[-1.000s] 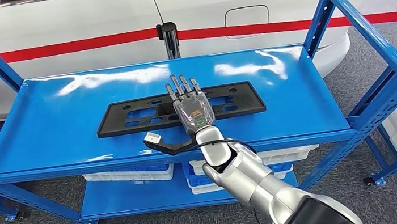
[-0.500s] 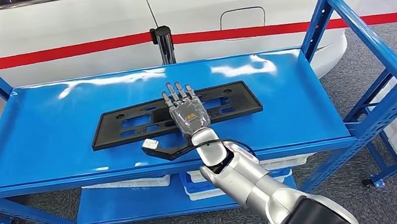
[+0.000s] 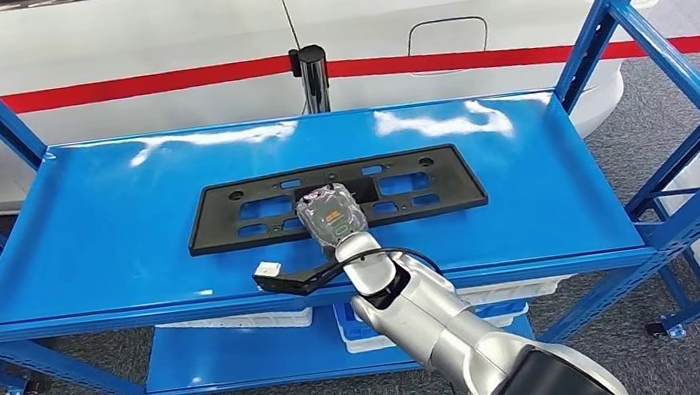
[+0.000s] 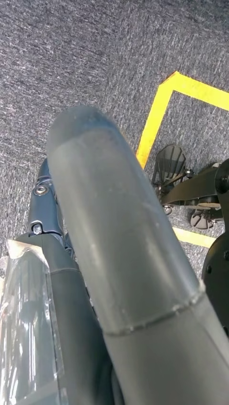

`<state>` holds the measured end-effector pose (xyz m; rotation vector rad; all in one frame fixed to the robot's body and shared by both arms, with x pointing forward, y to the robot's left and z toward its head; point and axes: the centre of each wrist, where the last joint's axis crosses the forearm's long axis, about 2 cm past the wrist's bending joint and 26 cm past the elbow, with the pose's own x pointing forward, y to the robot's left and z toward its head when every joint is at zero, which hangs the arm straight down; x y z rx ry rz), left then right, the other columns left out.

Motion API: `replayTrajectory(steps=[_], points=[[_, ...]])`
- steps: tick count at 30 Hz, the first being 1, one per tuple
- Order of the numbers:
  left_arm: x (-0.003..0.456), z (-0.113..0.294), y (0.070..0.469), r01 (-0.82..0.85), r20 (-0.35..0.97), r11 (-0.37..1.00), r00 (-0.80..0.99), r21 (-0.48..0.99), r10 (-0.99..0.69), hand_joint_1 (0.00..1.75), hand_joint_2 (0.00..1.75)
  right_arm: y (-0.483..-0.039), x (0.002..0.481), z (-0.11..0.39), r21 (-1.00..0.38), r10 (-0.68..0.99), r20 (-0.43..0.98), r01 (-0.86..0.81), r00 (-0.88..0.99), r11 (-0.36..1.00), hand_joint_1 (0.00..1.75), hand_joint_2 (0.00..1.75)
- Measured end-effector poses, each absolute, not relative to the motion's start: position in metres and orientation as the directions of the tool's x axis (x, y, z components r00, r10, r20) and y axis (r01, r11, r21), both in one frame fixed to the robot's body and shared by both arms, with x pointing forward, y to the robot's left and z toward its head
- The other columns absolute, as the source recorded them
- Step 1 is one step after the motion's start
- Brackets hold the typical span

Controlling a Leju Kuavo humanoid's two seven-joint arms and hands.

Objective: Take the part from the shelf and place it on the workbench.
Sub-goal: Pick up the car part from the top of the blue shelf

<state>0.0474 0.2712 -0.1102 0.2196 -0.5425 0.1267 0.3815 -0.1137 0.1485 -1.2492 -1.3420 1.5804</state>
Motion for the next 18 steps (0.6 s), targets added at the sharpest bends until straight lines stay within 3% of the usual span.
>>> replayTrajectory(steps=[12, 15, 18], points=[[0.047, -0.11, 0.271, -0.171, 0.522, 0.97, 0.851, 0.174, 0.057, 0.0, 0.0, -0.113, 0.38, 0.147, -0.977, 0.934, -0.212, 0.087, -0.289, -0.195, 1.75, 1.75], [0.047, -0.11, 0.271, -0.169, 0.523, 0.97, 0.851, 0.175, 0.054, 0.0, 0.0, -0.113, 0.379, 0.149, -0.98, 0.944, -0.171, 0.146, -0.282, -0.134, 1.75, 1.75], [0.047, -0.11, 0.271, -0.167, 0.525, 0.97, 0.85, 0.176, 0.052, 0.0, 0.0, -0.112, 0.379, 0.162, -0.967, 0.948, -0.072, 0.256, -0.311, 0.01, 1.75, 1.75]])
